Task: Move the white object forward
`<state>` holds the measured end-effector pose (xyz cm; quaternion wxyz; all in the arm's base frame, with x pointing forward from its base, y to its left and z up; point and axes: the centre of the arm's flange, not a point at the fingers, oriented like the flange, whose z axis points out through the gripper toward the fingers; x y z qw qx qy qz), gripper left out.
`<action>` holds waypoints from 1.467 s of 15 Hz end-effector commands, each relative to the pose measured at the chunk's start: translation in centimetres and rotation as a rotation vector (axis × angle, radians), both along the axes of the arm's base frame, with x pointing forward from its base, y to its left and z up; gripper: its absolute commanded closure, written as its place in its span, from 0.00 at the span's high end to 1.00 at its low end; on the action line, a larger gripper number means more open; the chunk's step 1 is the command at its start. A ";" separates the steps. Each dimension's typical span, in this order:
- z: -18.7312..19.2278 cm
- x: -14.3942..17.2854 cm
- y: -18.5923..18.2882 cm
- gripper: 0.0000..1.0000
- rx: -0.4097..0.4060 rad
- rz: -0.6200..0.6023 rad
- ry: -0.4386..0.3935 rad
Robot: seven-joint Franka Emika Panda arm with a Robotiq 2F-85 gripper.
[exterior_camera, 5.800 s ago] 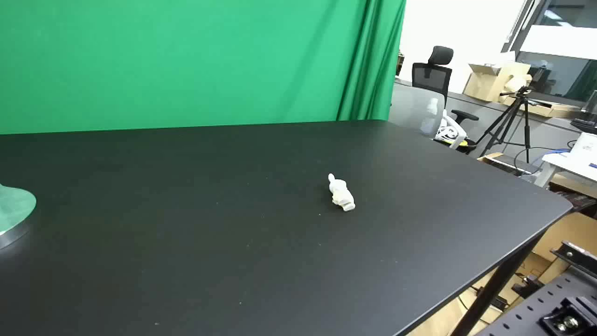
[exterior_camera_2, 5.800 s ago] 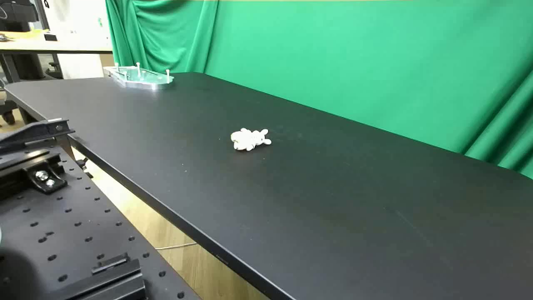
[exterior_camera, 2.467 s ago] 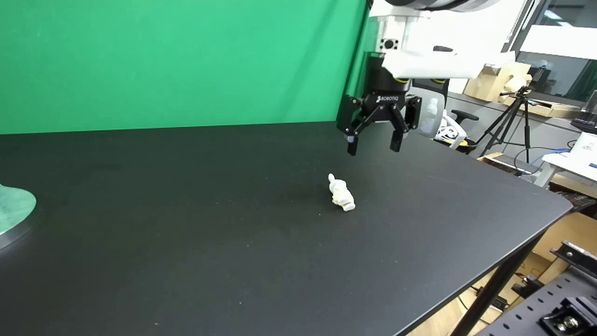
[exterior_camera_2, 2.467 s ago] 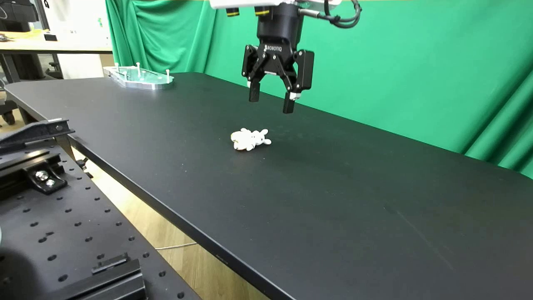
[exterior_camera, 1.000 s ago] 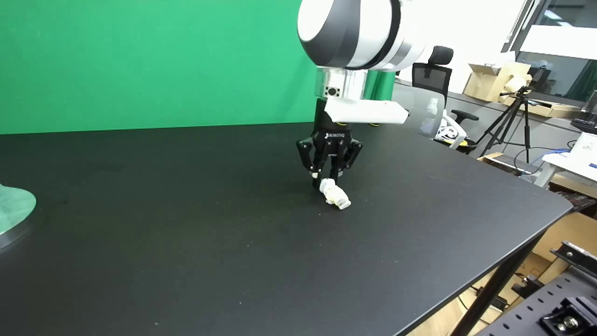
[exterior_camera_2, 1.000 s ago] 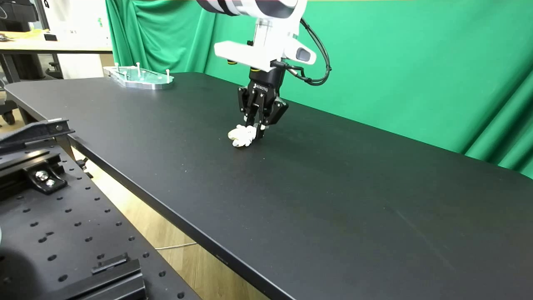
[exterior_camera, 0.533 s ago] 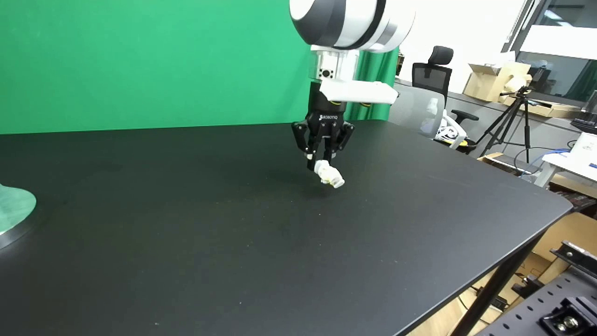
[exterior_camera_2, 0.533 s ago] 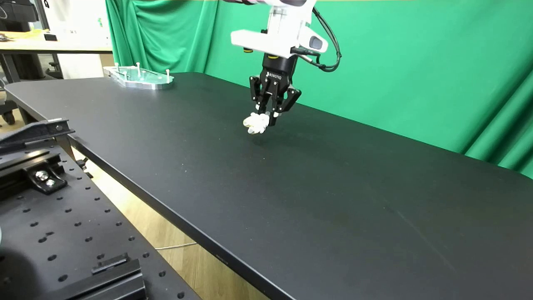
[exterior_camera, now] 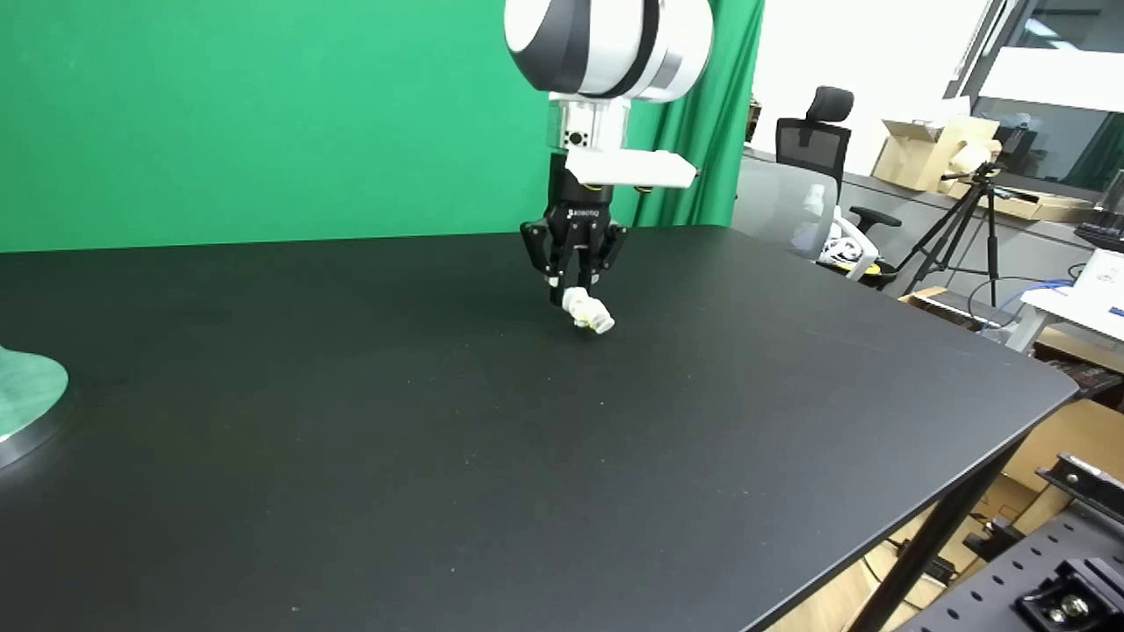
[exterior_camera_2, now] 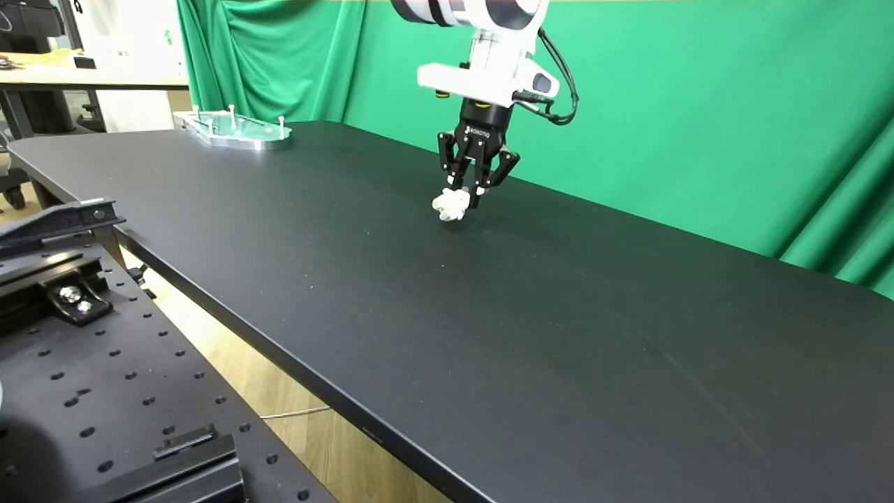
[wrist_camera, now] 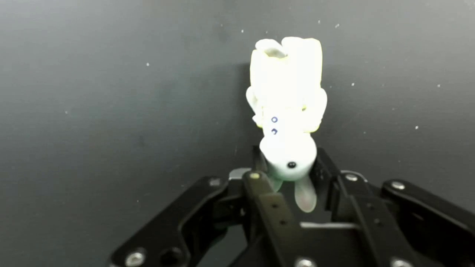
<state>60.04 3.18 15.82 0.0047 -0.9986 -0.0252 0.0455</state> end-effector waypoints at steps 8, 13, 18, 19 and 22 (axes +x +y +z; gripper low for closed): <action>1.7 2.4 2.9 1.00 -0.073 0.089 -0.076; 5.7 0.2 4.6 1.00 -0.077 0.152 -0.122; 9.6 -4.6 6.0 1.00 -0.119 0.205 -0.196; 10.1 -5.3 6.1 1.00 -0.122 0.214 -0.210; 11.8 -7.2 6.1 1.00 -0.123 0.197 -0.247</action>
